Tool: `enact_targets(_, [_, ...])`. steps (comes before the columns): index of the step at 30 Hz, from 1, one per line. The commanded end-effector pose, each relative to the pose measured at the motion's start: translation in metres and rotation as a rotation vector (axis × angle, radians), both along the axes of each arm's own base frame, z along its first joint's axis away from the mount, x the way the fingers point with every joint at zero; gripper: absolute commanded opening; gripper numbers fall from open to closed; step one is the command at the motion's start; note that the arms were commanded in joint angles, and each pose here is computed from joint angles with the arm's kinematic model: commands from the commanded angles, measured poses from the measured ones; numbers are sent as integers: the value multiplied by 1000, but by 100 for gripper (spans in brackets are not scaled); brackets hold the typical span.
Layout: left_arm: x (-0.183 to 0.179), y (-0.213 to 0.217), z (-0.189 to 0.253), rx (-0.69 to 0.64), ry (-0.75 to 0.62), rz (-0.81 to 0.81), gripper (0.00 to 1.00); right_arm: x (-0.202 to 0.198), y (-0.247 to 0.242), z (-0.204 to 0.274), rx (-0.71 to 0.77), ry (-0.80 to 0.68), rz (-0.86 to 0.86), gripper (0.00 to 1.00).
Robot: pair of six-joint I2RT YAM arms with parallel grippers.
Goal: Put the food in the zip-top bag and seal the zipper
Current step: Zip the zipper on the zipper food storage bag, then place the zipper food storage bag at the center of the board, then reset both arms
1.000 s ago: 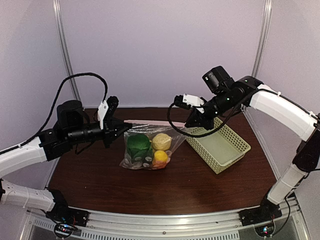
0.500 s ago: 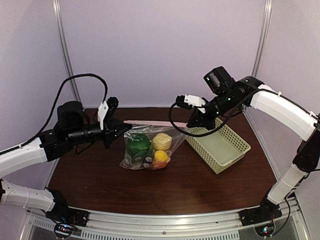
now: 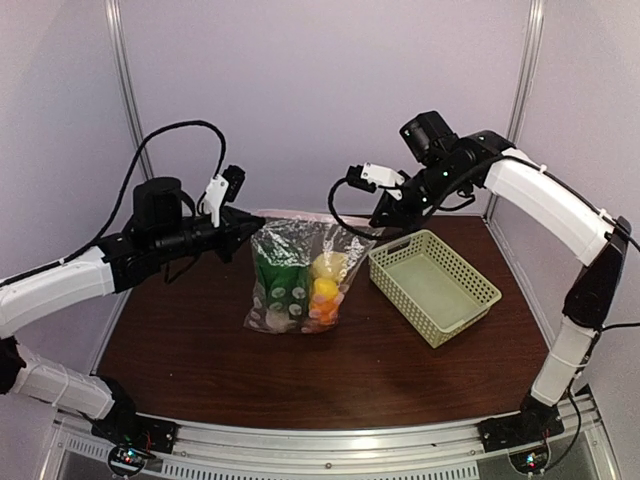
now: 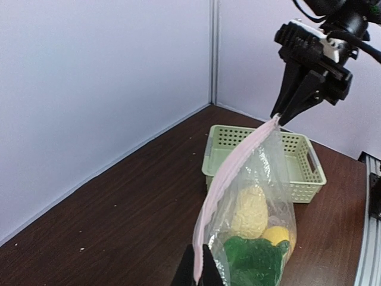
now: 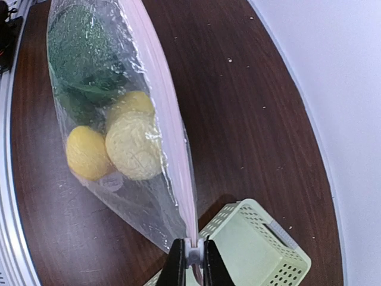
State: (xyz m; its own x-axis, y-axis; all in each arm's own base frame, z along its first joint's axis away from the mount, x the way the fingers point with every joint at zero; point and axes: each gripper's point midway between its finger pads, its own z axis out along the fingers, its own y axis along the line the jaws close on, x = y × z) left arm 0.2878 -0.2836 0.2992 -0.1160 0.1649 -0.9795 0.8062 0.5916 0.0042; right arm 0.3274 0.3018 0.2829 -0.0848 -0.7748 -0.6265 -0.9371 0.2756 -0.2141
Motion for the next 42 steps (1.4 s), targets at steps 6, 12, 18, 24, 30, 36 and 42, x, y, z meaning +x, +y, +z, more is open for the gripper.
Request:
enact_targets(6, [85, -11, 59, -87, -75, 50, 0, 85, 25, 44, 41, -161, -122, 0])
enact_targets(12, [51, -7, 35, -88, -14, -34, 0, 39, 30, 38, 134, -35, -28, 2])
enact_targets(18, [-11, 3, -35, -21, 195, -181, 23, -52, 43, -22, 158, 210, 166, 12])
enact_targets(24, [-41, 21, -44, 17, 212, -189, 51, -100, 33, -63, 48, 463, 284, 49])
enact_targets(30, [5, 50, -21, 52, 84, 108, 69, -62, 2, -24, 166, 456, 157, 98])
enact_targets(36, [61, 64, -17, 148, 93, 341, 66, 6, -64, 13, 269, 227, -159, 100])
enact_targets(42, [84, 71, 1, 169, 116, 449, 62, 59, -169, 70, 292, -325, -696, 99])
